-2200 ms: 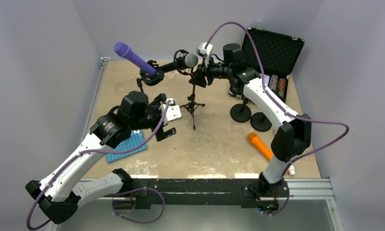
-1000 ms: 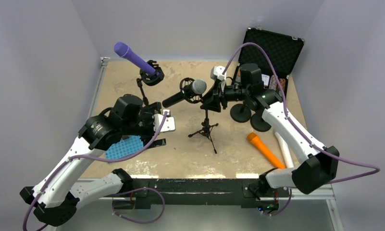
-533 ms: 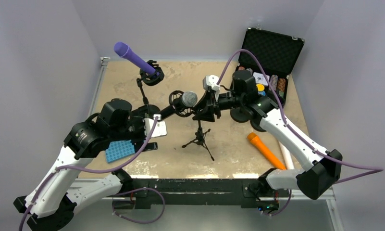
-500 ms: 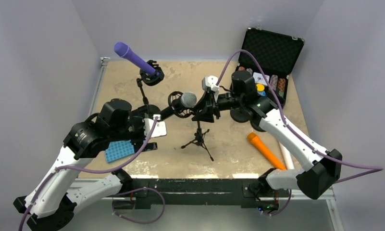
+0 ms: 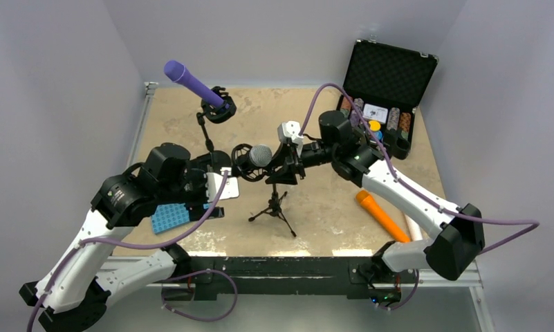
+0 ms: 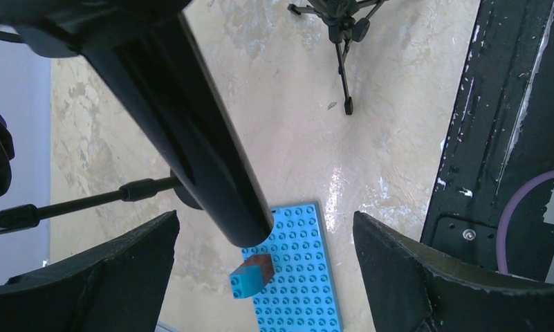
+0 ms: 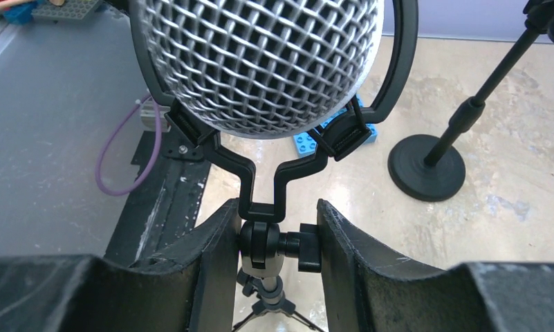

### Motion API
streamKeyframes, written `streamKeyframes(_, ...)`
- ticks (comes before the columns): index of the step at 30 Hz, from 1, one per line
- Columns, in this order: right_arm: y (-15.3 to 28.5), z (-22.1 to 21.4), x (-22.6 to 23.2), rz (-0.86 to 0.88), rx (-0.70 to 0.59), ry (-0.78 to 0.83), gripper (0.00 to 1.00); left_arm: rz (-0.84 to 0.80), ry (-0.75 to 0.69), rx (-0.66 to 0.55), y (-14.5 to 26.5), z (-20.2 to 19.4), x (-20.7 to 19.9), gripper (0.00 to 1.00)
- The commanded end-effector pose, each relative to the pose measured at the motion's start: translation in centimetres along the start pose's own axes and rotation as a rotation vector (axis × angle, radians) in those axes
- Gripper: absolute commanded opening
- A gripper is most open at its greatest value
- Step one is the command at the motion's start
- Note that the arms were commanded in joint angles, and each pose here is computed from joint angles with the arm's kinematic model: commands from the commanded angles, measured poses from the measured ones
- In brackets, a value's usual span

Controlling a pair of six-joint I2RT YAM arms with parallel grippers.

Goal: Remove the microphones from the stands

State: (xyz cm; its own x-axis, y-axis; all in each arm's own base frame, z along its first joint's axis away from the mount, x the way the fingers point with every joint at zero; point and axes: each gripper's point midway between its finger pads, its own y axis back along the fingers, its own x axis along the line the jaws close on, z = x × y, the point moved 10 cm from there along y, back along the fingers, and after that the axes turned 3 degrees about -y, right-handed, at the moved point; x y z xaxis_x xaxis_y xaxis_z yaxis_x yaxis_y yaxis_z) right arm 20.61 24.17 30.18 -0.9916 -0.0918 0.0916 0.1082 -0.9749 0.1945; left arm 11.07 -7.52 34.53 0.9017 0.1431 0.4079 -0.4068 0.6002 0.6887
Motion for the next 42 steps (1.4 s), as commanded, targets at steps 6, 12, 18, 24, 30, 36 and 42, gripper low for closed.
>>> streamKeyframes(6,-0.1,0.0,0.0,0.033,-0.03,0.099,0.02,0.022,-0.017,0.01,-0.1,-0.5,-0.1,1.0)
streamKeyframes(12,0.8,0.0,0.9,0.005,0.019,0.083,0.27,0.013,-0.015,-0.024,-0.2,-0.4,-0.3,1.0)
streamKeyframes(18,2.3,-0.2,2.2,-0.025,0.097,0.045,0.59,0.033,-0.039,-0.131,-0.4,1.0,0.5,1.0)
streamKeyframes(24,3.8,0.4,3.4,-0.1,0.143,0.032,0.77,0.037,0.0,-0.223,0.4,2.1,0.4,1.0)
streamKeyframes(30,6.0,0.6,3.5,-0.221,0.241,-0.019,0.79,0.031,0.0,-0.316,1.7,2.9,-0.1,1.0)
streamKeyframes(36,10.3,2.4,4.1,-0.364,0.255,-0.077,0.79,0.027,0.049,-0.351,2.0,2.6,-1.0,1.0)
streamKeyframes(42,12.5,8.0,6.2,-0.408,0.125,0.07,0.8,-0.027,0.143,-0.333,2.1,1.8,-2.5,1.0)
